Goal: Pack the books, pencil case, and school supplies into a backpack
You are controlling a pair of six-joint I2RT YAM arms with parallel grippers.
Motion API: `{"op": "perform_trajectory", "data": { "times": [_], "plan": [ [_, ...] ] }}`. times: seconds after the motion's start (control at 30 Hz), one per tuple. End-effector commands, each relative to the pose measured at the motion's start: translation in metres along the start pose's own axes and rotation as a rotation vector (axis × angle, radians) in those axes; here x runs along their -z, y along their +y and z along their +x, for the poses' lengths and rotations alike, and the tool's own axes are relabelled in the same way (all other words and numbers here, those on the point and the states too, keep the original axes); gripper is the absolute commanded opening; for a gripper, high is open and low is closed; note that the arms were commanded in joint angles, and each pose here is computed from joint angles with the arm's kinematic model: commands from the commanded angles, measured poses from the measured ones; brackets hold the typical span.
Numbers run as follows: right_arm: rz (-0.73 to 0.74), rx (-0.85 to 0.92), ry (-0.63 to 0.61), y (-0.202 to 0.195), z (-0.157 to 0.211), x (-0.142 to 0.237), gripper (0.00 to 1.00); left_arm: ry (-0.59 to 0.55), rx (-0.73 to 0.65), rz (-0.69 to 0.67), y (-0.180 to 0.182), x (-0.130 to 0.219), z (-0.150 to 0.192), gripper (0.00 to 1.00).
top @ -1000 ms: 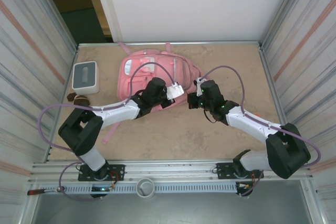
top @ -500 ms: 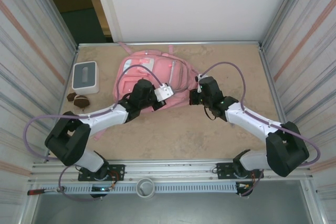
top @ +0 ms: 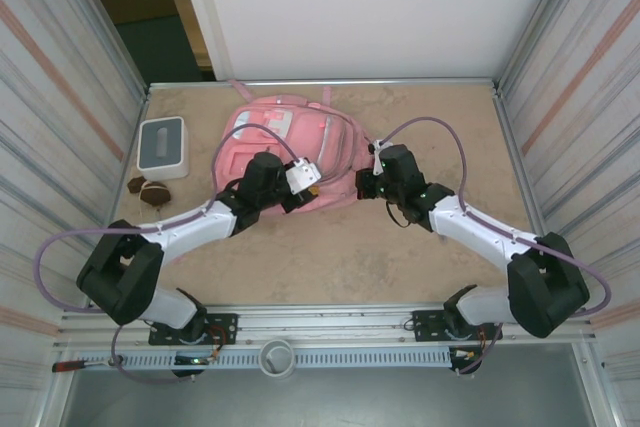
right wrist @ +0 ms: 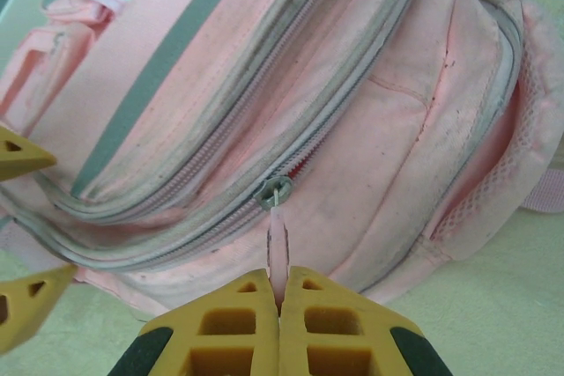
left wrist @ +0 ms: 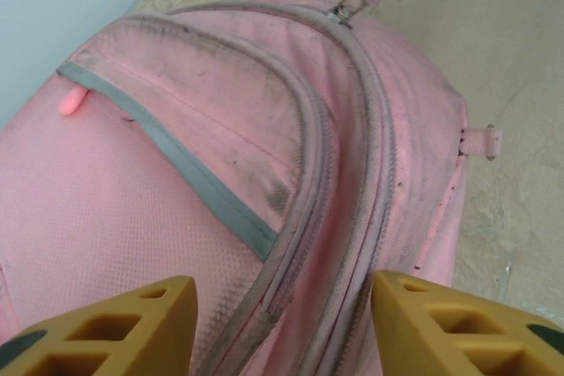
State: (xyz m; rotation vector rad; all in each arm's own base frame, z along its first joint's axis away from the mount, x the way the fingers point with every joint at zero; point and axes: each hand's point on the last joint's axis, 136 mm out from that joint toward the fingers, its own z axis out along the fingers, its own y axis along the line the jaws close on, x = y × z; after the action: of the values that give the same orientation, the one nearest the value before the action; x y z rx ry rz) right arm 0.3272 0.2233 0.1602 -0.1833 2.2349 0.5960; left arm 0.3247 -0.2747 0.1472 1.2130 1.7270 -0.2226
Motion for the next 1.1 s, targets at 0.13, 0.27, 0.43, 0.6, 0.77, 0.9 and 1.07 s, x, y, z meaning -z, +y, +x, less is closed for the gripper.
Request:
{"op": "perform_trajectory", "data": {
  "times": [0.13,0.27,0.43,0.6,0.77,0.9,1.07],
  "plan": [
    [-0.073,-0.008,-0.086,0.021,-0.020,0.019,0.00,-0.041,-0.079,-0.021,-0.001,-0.001,-0.043,0.63],
    [-0.079,-0.008,-0.087,0.024,-0.020,0.020,0.00,-0.026,-0.113,-0.013,-0.008,-0.016,-0.049,0.66],
    [-0.078,-0.017,-0.094,0.022,-0.019,0.022,0.00,-0.015,-0.132,0.000,-0.014,-0.032,-0.051,0.67],
    [-0.078,-0.026,-0.088,0.020,-0.014,0.020,0.00,0.008,-0.139,-0.030,-0.011,-0.044,-0.047,0.59],
    [-0.049,-0.035,-0.081,0.008,-0.007,0.016,0.00,0.020,-0.143,-0.052,-0.010,-0.045,-0.039,0.33],
    [-0.003,-0.037,-0.077,-0.007,-0.003,0.012,0.00,-0.005,-0.137,-0.034,-0.015,-0.038,-0.041,0.08],
    [0.090,-0.027,-0.080,-0.025,-0.001,0.009,0.00,-0.063,-0.107,0.017,-0.020,-0.020,-0.043,0.00]
  ]
}}
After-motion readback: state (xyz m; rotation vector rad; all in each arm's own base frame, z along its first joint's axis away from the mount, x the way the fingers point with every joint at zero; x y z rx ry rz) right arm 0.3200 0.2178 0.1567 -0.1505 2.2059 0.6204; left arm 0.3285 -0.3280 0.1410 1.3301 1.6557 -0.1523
